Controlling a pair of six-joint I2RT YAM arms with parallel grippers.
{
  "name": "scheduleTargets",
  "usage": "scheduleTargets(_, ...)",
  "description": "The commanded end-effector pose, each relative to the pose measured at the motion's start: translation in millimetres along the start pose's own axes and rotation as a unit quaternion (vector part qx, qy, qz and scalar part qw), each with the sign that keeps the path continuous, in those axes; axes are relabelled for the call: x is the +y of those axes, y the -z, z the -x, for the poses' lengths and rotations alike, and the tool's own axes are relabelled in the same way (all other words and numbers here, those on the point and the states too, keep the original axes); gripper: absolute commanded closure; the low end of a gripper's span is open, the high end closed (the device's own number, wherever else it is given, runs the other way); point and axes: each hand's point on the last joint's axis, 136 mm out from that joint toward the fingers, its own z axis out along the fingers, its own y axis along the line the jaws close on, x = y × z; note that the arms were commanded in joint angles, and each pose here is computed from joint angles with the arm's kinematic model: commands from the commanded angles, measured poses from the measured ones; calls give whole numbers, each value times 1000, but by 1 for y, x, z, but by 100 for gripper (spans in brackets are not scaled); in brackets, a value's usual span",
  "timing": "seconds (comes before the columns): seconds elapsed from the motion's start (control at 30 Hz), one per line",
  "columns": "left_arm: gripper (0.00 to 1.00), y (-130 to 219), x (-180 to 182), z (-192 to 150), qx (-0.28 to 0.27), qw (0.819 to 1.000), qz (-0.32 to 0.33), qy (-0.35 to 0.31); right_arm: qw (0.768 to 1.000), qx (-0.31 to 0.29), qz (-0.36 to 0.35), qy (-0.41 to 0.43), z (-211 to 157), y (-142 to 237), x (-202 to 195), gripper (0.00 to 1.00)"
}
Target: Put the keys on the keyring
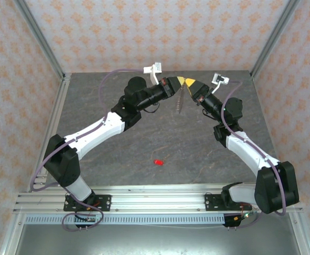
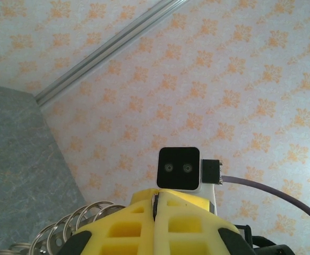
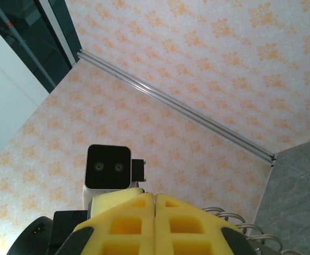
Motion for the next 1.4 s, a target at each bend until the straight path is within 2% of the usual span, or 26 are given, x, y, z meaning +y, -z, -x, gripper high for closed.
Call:
scheduleTargets(0.0,100,1,-19,8,-3,999,-6,-35,1000,3,-5,27,-1,4,8,94)
scheduleTargets(0.07,100,3,-23,9,8,998,-1,-55,999,-3,-26,41,5,9,6,83)
scheduleTargets(0.17,100,4,-27,11,39,996,0,-82,997,-12,-42,61,15,21,10,77)
scheduleTargets(0.4,100,5,-33,8,148,980,-20,-134,994,-12,-63,89,30,38,13,76)
scheduleTargets(0.63,100,7,-40,2,220,959,-47,-171,993,20,-20,110,26,32,38,73)
scheduleTargets(0.83,100,4,-45,-1,238,954,-63,-173,994,32,17,106,24,27,53,69)
scheduleTargets(1.37,100,1,-50,0,239,953,-73,-172,993,54,26,100,8,17,51,71)
